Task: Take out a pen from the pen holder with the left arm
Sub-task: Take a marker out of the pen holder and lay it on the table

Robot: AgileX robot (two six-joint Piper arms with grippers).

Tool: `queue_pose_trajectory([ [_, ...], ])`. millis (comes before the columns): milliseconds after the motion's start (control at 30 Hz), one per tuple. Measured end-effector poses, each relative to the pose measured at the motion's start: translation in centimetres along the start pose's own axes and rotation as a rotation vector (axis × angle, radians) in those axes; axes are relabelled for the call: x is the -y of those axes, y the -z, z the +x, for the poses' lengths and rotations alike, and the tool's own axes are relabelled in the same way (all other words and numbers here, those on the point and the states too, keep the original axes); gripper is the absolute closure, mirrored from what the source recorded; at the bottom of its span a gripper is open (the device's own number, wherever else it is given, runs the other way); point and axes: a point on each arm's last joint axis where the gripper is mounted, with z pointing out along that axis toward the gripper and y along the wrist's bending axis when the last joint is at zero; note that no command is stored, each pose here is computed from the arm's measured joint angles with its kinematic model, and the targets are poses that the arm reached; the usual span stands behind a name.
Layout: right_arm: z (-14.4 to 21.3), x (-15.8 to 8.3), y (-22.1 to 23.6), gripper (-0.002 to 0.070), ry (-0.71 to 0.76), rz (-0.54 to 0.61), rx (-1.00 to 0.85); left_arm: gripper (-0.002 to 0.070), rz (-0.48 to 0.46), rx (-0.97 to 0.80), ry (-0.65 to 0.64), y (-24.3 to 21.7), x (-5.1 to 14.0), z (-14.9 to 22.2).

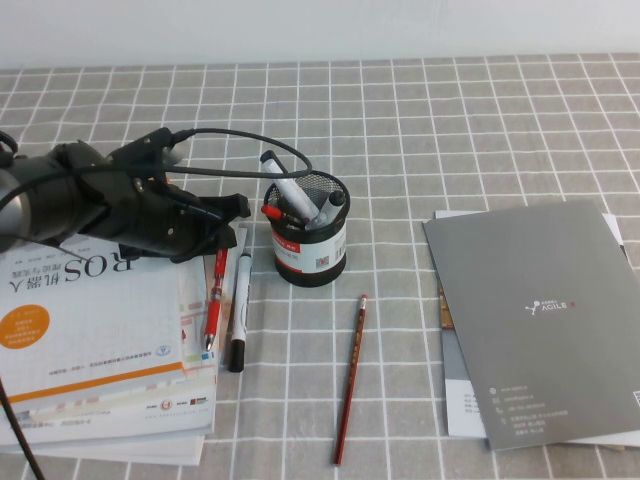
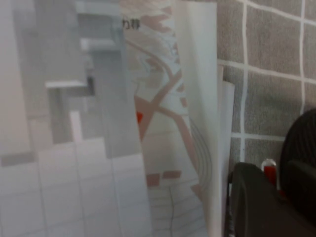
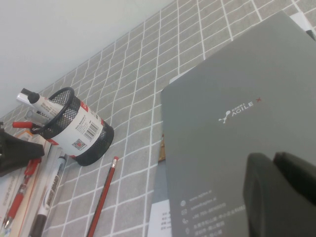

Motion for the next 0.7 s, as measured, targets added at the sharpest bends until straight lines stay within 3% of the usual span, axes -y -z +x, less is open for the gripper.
queue_pose_trajectory([
  [367,0.0,0.0,0.0,0.0689,0.0,0.0,0.0,0.0582,0.0,-0.012,0.029,-1.08,-0.19,0.29],
  [700,0.0,0.0,0.0,0.0689,0.0,0.0,0.0,0.0443,0.004,0.004,0.038,-1.13,0.03,0.21],
])
